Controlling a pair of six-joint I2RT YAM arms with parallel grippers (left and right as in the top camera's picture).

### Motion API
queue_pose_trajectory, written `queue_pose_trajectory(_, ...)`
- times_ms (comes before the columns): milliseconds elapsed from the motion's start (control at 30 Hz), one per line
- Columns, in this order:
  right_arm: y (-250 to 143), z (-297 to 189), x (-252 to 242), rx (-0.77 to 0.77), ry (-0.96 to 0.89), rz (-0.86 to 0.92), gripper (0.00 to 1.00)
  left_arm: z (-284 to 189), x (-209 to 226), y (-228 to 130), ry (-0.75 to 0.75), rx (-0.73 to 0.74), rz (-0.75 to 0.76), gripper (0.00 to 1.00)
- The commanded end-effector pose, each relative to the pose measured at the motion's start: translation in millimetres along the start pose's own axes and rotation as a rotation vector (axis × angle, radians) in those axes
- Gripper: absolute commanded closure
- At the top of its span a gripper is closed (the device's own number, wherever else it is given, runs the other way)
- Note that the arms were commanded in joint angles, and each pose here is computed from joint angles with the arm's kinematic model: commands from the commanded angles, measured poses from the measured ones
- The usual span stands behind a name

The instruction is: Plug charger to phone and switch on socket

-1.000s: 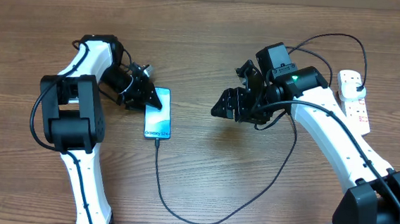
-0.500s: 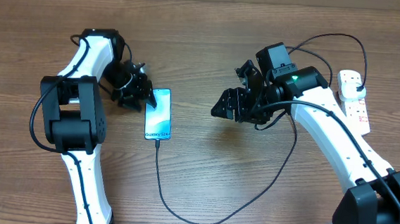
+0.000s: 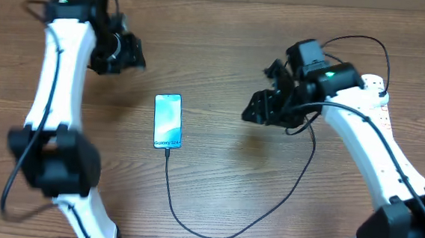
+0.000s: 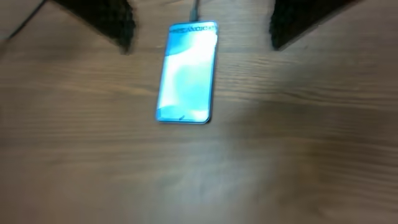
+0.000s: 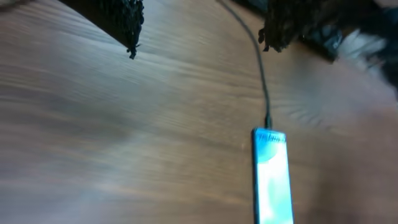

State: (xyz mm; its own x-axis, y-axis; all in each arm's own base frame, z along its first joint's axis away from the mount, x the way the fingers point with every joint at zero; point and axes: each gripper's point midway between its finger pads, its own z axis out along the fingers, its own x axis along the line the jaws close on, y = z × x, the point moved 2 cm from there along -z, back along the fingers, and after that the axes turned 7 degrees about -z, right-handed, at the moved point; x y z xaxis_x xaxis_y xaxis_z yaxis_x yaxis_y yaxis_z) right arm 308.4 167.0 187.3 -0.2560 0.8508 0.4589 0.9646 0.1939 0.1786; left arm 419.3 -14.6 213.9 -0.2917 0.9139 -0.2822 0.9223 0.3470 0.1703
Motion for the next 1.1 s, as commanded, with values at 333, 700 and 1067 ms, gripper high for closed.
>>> queue_pose_trajectory(333, -41, -163, 1, -0.446, -0.291, -0.065, 0.0, -68, -10, -6, -0.031, -0.169, -0.031, 0.0)
queue_pose_trajectory(700, -108, -213, 23, -0.612, -0.296, -0.111, 0.0, -68, -10, -6, -0.031, -0.168, -0.031, 0.0)
queue_pose_trajectory(1067, -126, -211, 12, -0.57, -0.357, -0.079, 0.0, -68, -10, -6, -0.031, -0.168, -0.031, 0.0)
